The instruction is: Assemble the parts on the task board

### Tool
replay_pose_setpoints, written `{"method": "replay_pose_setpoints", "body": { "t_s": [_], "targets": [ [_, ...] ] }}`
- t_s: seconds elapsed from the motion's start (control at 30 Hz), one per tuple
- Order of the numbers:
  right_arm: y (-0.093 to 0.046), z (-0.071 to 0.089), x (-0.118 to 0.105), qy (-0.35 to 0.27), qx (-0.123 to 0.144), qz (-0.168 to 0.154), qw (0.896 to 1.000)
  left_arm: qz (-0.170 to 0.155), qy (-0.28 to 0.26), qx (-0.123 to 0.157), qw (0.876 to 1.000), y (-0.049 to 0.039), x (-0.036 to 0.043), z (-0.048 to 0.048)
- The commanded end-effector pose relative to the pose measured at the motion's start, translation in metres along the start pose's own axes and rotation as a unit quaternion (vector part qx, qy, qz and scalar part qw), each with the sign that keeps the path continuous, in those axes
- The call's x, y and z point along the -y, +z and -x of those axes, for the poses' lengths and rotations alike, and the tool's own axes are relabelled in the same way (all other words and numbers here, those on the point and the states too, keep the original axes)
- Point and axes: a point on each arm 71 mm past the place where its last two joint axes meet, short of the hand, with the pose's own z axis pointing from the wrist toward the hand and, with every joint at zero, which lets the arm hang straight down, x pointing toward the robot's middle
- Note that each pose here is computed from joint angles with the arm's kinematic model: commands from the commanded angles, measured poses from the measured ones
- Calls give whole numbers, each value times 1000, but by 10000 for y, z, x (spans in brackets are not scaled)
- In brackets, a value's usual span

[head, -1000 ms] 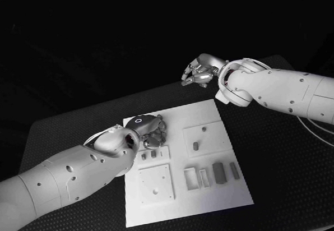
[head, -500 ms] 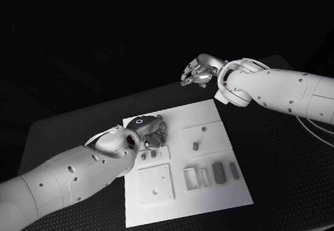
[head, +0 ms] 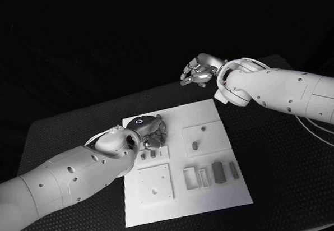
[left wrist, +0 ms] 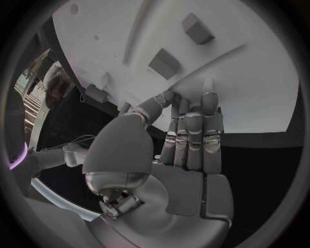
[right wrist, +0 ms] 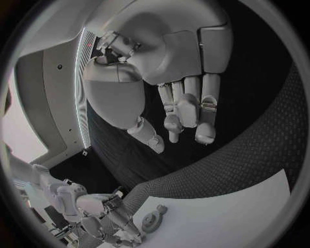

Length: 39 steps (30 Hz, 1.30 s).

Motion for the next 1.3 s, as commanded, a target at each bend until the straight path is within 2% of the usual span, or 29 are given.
{"method": "replay_pose_setpoints", "body": {
  "t_s": [0.03,0.33,0.83,1.1,1.3],
  "targets": [
    [1,-12,-15,0,-5,5,1000,-5,3,-13,1000,4,30,-38],
    [2,-16,-20,1,-6,6,1000,-5,1,-15,1000,18,41,-86],
    [-1,-11,-14,0,-5,5,1000,-3,1,1,1000,12,29,-64],
    [0,-12,-14,0,-5,5,1000,-9,-2,25,1000,-7,28,-42],
    [0,-8,-6,0,-5,4,1000,-8,-11,39,999,-62,-23,-24]
  ]
}}
